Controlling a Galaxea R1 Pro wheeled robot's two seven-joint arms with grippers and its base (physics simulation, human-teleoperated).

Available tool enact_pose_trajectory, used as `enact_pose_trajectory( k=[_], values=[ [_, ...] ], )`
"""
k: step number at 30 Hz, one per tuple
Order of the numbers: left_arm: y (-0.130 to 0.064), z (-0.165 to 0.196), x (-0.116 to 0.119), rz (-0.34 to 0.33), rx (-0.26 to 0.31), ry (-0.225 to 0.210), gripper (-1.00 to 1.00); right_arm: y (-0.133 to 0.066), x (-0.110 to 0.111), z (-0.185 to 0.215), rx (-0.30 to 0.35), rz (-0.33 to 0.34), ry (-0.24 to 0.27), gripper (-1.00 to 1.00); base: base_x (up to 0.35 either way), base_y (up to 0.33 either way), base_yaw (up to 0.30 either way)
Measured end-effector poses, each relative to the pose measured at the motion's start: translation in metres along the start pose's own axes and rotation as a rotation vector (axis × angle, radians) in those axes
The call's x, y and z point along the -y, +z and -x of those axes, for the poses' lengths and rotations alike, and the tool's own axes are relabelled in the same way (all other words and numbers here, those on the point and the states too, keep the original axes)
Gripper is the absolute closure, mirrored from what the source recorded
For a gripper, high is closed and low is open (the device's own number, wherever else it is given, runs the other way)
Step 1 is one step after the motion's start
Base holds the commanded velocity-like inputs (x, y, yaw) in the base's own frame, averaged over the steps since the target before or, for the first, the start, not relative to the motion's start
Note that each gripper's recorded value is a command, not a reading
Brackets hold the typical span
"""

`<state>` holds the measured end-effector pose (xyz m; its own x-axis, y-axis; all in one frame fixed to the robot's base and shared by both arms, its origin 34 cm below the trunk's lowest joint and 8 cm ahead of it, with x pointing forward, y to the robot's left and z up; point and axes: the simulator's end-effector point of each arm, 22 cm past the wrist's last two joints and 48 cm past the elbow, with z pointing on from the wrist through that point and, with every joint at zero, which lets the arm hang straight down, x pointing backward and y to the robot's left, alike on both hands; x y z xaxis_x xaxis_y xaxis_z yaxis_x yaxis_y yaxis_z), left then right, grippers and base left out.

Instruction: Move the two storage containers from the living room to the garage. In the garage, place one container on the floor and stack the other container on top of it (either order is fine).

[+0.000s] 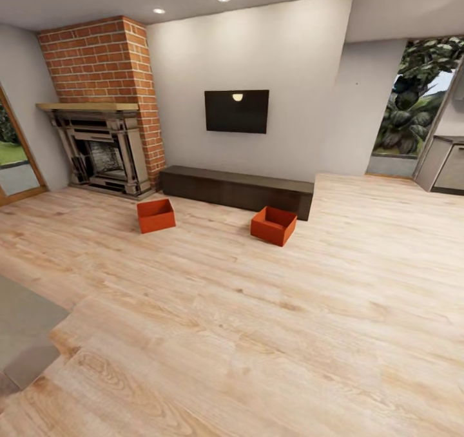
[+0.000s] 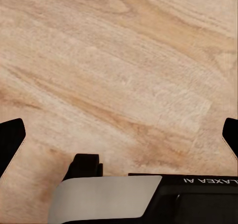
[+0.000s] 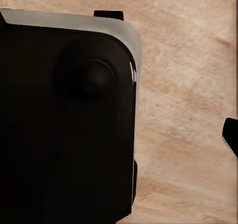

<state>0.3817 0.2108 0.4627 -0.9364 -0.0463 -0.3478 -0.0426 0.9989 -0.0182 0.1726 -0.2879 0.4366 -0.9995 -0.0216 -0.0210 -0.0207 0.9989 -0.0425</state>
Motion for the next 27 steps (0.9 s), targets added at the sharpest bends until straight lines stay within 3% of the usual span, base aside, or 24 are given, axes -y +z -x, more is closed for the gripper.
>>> enact_pose_trajectory(
  k=[27],
  values=[
    [0.0, 0.0004, -0.0004, 0.0, 0.002, 0.0, -1.0, 0.0, 0.0, 0.0, 0.0, 0.0, 0.0, -1.0, 0.344, 0.0, 0.0]
  ],
)
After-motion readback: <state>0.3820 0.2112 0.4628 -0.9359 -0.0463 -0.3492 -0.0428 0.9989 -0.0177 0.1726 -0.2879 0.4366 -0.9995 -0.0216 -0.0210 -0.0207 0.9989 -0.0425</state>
